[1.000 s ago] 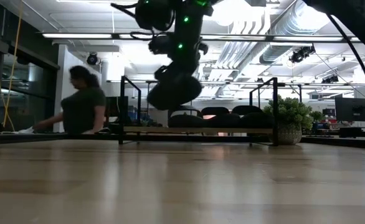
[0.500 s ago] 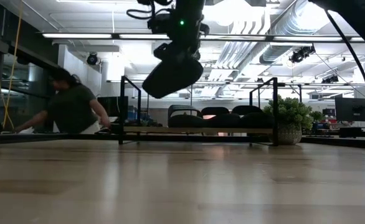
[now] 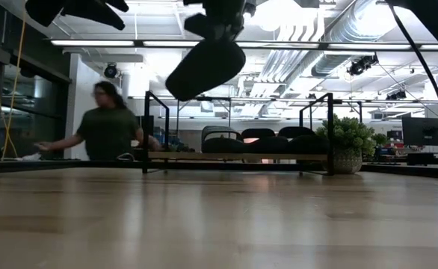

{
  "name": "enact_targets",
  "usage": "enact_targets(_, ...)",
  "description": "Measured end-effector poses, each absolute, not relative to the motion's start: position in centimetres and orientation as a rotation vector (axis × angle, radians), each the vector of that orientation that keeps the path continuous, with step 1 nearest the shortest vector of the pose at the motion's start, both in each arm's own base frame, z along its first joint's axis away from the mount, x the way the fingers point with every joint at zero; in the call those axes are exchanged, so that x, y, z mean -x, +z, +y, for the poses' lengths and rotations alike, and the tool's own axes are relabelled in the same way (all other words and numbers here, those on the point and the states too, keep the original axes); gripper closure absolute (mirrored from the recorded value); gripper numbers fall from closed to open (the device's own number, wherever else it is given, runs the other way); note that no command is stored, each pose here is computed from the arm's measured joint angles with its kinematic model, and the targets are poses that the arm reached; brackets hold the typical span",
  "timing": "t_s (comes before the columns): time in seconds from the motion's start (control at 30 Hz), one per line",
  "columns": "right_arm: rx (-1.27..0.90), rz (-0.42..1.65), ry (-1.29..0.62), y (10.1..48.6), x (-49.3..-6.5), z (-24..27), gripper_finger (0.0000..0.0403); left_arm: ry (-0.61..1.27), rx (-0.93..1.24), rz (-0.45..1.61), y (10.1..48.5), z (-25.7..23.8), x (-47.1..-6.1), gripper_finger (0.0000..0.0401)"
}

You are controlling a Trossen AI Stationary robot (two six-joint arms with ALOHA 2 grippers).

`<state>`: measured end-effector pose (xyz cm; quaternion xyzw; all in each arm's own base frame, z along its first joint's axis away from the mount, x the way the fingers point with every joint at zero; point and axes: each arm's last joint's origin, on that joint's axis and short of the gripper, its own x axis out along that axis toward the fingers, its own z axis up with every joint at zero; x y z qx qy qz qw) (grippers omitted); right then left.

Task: Pick and place slides into the shelf
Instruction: Put the black slipper on the shelf

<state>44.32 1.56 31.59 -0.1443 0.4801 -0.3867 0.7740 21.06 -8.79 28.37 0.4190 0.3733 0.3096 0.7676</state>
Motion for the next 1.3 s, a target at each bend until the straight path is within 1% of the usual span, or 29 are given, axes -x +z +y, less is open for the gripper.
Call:
enact_targets(0.2,0.315,1.039,-0.776,31.6,-44.3,3.3,0.0396,0.693,-0.932,0.796,28.4,-8.8,-21.2,0.0174)
enact_targets(0.37,0.316,1.019,-0.748,31.6,-44.4,4.4,0.0396,0.68,-0.943,0.779,28.5,-9.1,-21.7,0.0164)
enact_targets(0.67,0.329,0.961,-0.66,31.9,-45.0,6.1,0.0396,0.612,-0.969,0.705,29.1,-10.4,-24.2,0.0176)
enact_targets(0.87,0.354,0.938,-0.609,32.0,-45.2,7.4,0.0396,0.587,-0.982,0.757,28.4,-9.5,-25.5,0.0185)
enact_targets(1.03,0.35,0.922,-0.595,32.1,-45.3,7.7,0.0396,0.595,-1.003,0.794,27.9,-8.8,-26.3,0.0183)
enact_targets(1.3,0.334,0.927,-0.573,32.0,-45.4,7.7,0.0396,0.583,-1.045,0.766,28.2,-9.2,-27.2,0.0185)
